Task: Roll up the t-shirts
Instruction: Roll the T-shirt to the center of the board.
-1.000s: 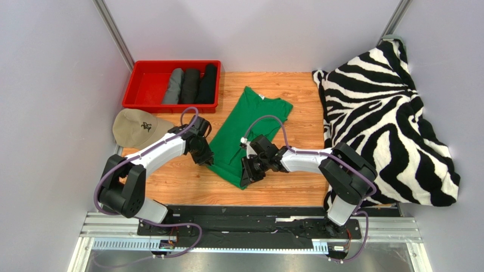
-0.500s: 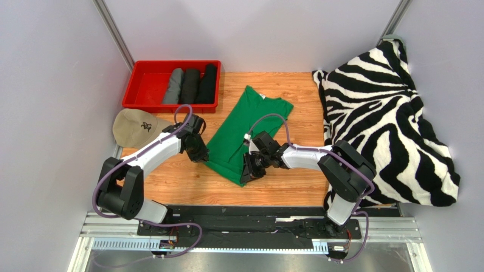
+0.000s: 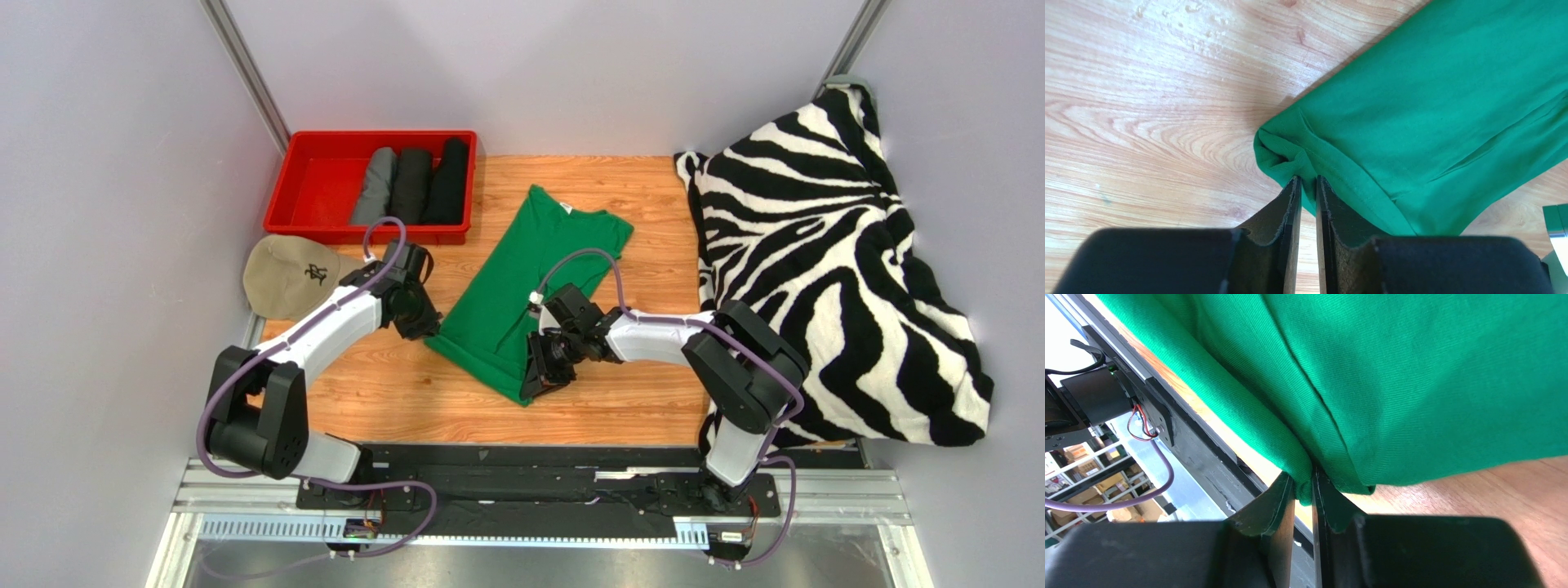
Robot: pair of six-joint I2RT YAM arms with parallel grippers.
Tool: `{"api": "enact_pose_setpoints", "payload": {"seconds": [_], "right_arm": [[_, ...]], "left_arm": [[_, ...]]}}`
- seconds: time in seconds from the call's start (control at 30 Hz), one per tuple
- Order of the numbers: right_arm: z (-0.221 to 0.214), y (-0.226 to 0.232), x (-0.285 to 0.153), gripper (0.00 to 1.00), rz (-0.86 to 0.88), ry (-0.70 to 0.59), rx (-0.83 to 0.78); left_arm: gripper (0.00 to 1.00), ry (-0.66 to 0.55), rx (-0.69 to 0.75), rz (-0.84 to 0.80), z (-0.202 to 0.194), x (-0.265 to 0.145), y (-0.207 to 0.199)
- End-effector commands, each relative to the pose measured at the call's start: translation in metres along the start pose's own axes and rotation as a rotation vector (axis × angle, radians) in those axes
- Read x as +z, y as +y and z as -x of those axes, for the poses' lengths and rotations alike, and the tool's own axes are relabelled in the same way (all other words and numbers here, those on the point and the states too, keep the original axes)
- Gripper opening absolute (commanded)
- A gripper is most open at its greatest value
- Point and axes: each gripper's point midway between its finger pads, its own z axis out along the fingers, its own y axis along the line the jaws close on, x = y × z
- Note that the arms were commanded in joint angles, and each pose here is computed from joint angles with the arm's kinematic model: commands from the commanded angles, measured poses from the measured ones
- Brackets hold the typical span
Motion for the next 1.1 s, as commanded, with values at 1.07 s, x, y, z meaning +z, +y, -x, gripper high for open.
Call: {"api": "enact_pose_setpoints", "payload": {"seconds": [1.07], "right_arm": [[0.006,0.004,-0.002,0.17,-0.001,0.039,0.115]], "left_arm": [[0.00,0.065,0.190,-0.410,-0.089,-0.023,-0.070]]}}
